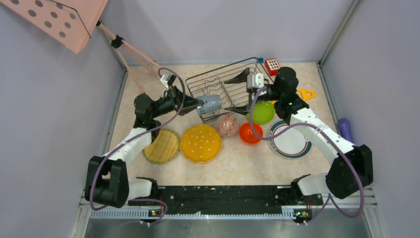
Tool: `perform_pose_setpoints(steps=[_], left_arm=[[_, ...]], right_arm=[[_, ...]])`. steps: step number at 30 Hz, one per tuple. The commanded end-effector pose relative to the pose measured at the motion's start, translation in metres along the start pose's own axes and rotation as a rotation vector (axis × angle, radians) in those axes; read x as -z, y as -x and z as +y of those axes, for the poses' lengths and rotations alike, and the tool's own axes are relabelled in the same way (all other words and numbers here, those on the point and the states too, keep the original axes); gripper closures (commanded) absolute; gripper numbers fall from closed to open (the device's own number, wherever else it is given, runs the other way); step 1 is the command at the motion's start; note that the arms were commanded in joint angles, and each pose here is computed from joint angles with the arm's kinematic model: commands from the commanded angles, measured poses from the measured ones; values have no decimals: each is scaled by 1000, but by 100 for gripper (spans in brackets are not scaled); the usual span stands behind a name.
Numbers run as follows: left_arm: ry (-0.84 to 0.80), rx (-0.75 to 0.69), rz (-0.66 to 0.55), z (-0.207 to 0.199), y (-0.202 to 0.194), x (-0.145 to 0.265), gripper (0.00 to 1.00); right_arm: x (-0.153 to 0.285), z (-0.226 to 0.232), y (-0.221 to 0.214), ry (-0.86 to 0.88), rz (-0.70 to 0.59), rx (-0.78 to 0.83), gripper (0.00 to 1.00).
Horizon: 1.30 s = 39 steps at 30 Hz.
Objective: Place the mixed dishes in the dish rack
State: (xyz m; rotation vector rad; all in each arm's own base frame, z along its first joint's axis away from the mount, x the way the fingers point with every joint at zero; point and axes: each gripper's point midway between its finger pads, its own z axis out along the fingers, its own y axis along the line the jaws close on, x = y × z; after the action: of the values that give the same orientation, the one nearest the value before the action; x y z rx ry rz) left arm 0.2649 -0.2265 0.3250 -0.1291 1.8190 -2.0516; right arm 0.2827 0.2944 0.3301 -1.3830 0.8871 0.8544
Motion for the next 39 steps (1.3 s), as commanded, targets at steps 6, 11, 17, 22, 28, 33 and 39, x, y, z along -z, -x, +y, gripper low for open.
perform_pose_setpoints(steps=[6,11,17,22,28,33,39], left_arm=[[-149,-113,34,-54,-7,1,100],[-187,-125,55,-65,-12,0,100],[-199,-118,67,-65,-16,-3,100],[-212,-112,68,-66,-17,-3,100],[-213,-108,67,-65,-17,-5,100],[-218,-107,67,-66,-17,-7,100],[-228,-107,71,-70,-17,-10,100]], right_arm=[[-4,6,45,97,-211,42,3],[-8,9,40,126,-229,-21,7],[-10,16,41,169,-271,-40,13],[-14,27,41,224,-298,-35,17],[-19,32,42,256,-313,-60,20],[-27,29,39,243,-308,-86,21],[-36,24,37,230,-303,-86,23]])
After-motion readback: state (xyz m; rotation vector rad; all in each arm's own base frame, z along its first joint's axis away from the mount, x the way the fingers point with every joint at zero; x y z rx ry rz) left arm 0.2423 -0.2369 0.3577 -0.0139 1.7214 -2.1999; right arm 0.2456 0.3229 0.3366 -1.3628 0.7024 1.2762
